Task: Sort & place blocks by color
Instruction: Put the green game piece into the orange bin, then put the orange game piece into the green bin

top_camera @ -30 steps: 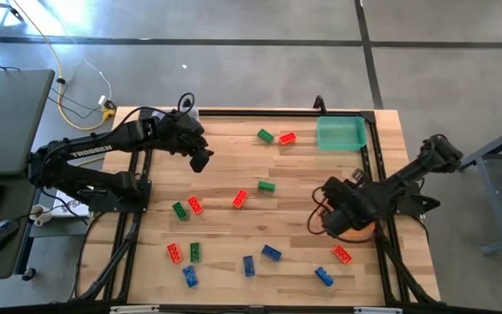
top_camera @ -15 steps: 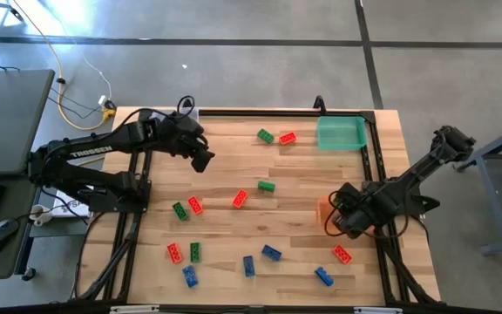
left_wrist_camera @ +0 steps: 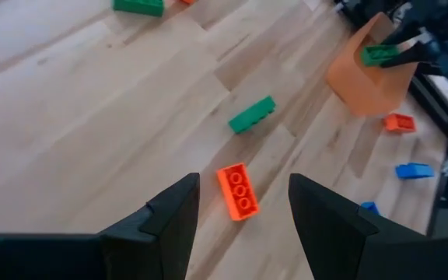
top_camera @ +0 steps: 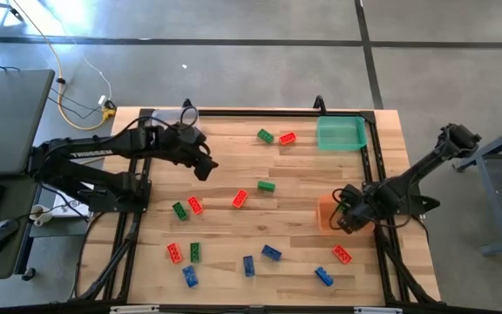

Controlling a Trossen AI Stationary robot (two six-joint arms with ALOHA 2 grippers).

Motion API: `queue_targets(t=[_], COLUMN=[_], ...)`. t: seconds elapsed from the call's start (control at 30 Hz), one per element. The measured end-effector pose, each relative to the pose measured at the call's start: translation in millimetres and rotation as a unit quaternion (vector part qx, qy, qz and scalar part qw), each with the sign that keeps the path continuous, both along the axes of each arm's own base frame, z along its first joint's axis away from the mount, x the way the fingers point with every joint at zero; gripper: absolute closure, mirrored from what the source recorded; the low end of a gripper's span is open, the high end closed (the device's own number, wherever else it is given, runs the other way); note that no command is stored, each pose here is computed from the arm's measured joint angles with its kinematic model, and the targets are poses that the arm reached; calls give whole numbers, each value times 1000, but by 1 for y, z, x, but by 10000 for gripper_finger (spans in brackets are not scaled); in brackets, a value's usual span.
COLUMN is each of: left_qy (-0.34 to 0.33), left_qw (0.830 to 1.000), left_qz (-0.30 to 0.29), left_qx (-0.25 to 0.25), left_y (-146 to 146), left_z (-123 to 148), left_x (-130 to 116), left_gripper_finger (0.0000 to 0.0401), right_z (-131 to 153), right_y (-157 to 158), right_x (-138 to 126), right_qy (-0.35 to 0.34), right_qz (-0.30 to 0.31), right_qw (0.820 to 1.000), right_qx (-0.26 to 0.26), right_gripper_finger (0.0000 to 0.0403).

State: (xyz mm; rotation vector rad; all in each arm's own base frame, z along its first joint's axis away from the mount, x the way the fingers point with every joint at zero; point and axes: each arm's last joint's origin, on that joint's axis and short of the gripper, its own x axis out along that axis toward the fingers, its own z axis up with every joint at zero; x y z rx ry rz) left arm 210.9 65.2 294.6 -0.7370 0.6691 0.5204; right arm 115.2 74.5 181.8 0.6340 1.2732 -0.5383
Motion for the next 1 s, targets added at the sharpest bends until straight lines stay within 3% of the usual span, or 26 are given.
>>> queue_targets(t=[0.3,0.5,0.83,1.0], left_qy=[1,35,90,98], left_qw=[999,997,992,991], left_qz=[-21,-24,-35,-18], left_qx=[-32,-62,-81,-84], left_y=[-18,-31,-50,-57], left_z=[-14,-32,-63,-72], left_x=[27,42,65,71], left_gripper_finger=[215,215,215,215], right_z=[-1,-1,0,0], right_y=[-6,-9,-11,-11], right_x=[4,7,12,12], right_qy=[25,23,5,1], right_qz=[4,-11,-18,-18], right_qw=[999,998,998,998], right_qx=[35,54,55,53], right_gripper_finger=[292,250,236,205])
